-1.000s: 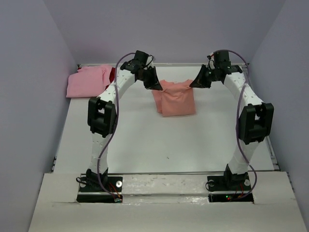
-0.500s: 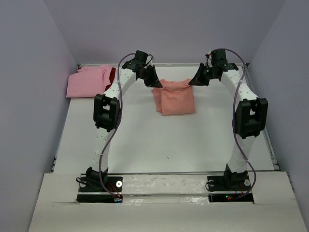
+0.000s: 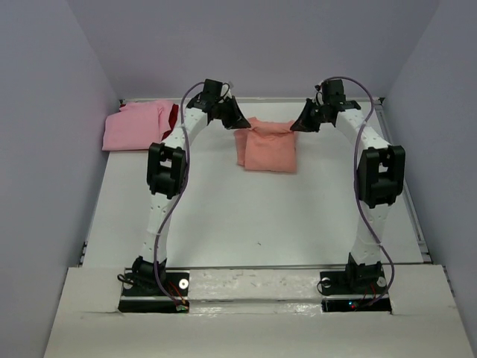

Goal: Fold and stack the t-shirts
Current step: Fold the long partially folded tshirt into a neat square

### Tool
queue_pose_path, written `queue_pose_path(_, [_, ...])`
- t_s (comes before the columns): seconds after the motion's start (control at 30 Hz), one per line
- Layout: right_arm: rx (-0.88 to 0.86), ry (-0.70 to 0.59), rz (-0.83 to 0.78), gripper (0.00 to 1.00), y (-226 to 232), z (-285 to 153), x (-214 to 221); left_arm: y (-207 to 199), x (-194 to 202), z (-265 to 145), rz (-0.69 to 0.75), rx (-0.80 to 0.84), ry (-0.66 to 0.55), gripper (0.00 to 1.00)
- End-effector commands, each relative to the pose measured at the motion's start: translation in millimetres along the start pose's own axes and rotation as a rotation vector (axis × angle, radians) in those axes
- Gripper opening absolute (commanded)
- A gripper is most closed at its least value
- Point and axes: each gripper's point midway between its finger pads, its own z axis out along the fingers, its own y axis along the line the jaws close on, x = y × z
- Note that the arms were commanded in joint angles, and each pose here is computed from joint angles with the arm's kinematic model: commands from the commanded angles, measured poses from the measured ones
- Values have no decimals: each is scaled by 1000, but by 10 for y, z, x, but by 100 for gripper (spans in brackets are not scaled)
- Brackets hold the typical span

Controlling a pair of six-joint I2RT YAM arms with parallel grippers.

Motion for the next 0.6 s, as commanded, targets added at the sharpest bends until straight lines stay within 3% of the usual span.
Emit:
queue_pose_path(0.0, [-3,-134,-66,0,1,73,-359,-82,-320,-56,27,88,-81,5])
queue_pose_path(0.57, [34,-158,-36,0,-381,601,-308,342,-289,469,-31,159,-66,13])
